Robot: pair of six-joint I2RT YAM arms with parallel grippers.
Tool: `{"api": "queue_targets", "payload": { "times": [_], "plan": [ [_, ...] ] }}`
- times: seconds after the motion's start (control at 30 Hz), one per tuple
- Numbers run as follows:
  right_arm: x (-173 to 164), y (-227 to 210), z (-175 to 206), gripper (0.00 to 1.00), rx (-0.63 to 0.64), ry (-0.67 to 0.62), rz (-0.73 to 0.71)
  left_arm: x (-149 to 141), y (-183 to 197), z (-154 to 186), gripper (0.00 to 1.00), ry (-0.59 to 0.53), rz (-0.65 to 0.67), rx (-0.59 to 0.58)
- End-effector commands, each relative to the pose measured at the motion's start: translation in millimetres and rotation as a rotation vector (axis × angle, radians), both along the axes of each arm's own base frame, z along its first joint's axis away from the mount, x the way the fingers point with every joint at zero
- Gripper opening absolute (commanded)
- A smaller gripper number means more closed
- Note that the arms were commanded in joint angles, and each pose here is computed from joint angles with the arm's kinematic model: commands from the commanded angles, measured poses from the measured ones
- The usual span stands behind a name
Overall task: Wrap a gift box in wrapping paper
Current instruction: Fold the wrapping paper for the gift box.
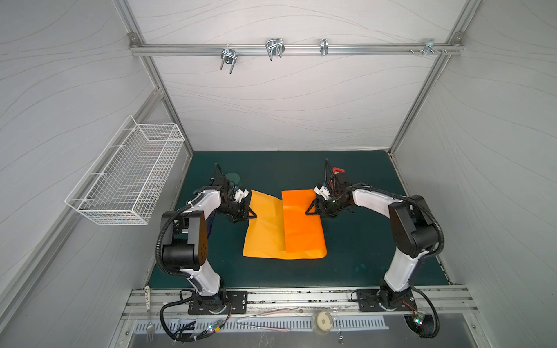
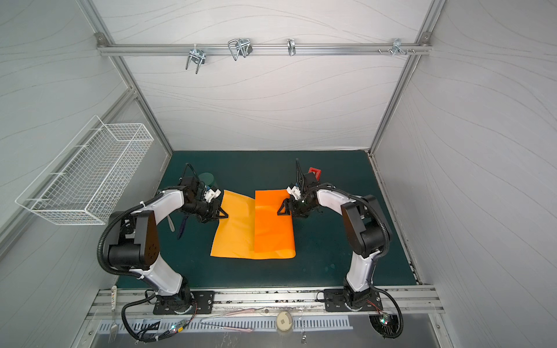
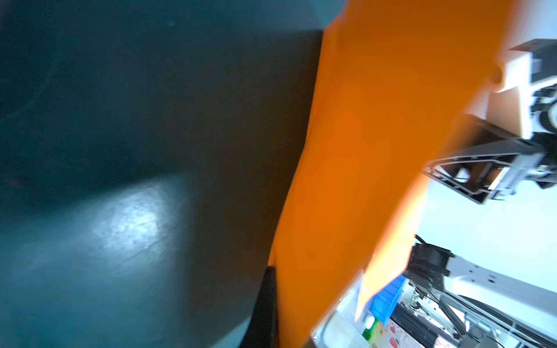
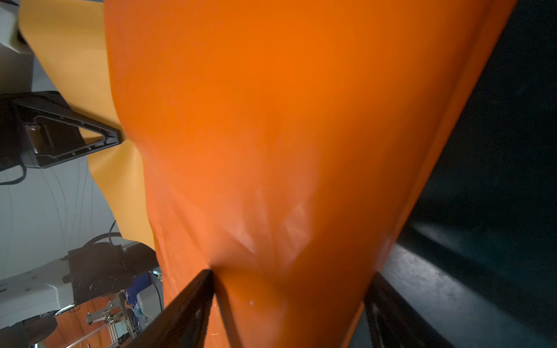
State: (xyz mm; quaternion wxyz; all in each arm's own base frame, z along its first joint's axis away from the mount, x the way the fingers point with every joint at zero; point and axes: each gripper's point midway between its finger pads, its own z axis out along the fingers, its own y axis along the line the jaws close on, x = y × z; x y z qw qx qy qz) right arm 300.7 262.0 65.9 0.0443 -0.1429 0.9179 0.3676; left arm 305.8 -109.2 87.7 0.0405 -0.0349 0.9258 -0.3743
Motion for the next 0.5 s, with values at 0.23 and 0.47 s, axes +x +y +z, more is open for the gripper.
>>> {"api": "queue_targets", "payload": {
  "times": [0.23,0.47],
  "plan": [
    [-3.9,-16.5,-34.6,0.78,-0.133,0.01,-0.007,4.1,-37.8,52.1,0.0,0.038,-0.002,-0.101],
    [-3.8,-16.0,-36.2,0.78,-0.136,0.012,-0.005,8.8,-61.9,80.0,0.0,-0.02,-0.023,-0.129]
  ]
}}
